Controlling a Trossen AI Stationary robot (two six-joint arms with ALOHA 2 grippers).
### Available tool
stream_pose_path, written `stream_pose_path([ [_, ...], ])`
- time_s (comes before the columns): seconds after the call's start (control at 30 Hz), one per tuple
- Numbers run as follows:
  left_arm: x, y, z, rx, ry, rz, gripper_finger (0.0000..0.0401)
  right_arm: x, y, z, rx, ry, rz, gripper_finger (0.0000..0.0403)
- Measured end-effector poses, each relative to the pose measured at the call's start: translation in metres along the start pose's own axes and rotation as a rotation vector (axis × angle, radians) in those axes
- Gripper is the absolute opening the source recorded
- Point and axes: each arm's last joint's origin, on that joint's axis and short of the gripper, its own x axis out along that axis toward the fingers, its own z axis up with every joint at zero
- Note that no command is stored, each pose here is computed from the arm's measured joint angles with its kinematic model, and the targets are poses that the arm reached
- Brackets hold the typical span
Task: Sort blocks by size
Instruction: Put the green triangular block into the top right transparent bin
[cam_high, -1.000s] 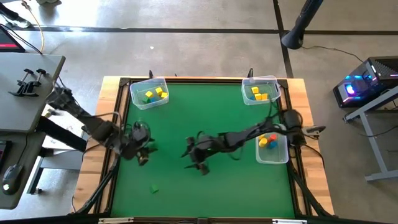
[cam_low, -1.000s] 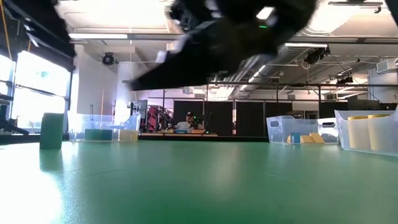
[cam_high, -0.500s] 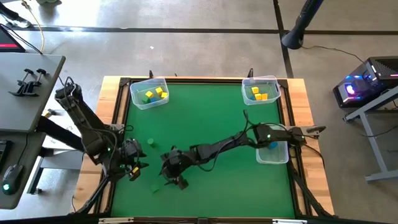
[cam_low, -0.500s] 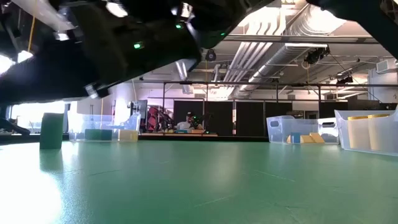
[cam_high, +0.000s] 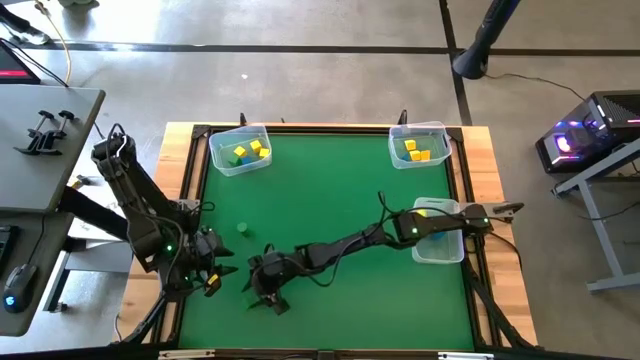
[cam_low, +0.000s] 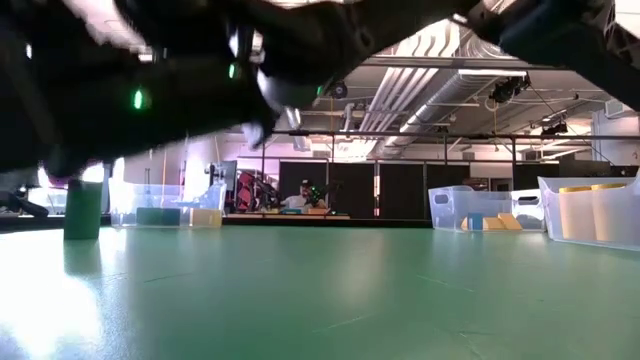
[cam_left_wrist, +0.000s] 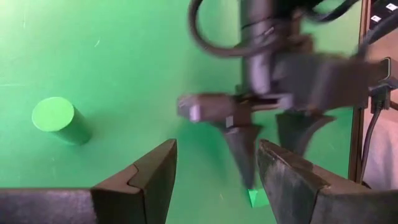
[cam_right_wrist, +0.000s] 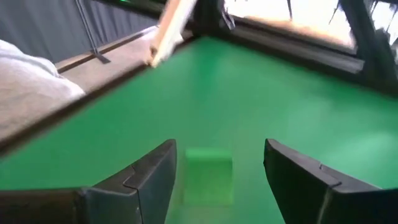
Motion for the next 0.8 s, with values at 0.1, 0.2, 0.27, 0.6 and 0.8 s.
stream_pose_path([
  [0.1,0.000,0.000,0.000,0.000,-0.004,0.000,0.0207,0.006,-0.002,-0.013,0.040,0.014,0.012,0.0232],
  [0.2,0.000,0.000,0.000,0.000,-0.008,0.001,0.0207,0.009,-0.001,-0.016,0.043,0.011,0.027,0.0232],
  [0.27,0.000,0.000,0.000,0.000,-0.009,0.001,0.0207,0.011,-0.001,-0.019,0.042,0.008,0.031,0.0232],
  [0.6,0.000,0.000,0.001,0.001,-0.047,0.008,0.0207,0.019,0.002,-0.036,0.100,-0.018,0.044,0.0232],
  [0.8,0.000,0.000,0.002,-0.001,-0.051,0.009,0.0207,0.018,-0.003,-0.038,0.103,-0.013,0.039,0.0229],
])
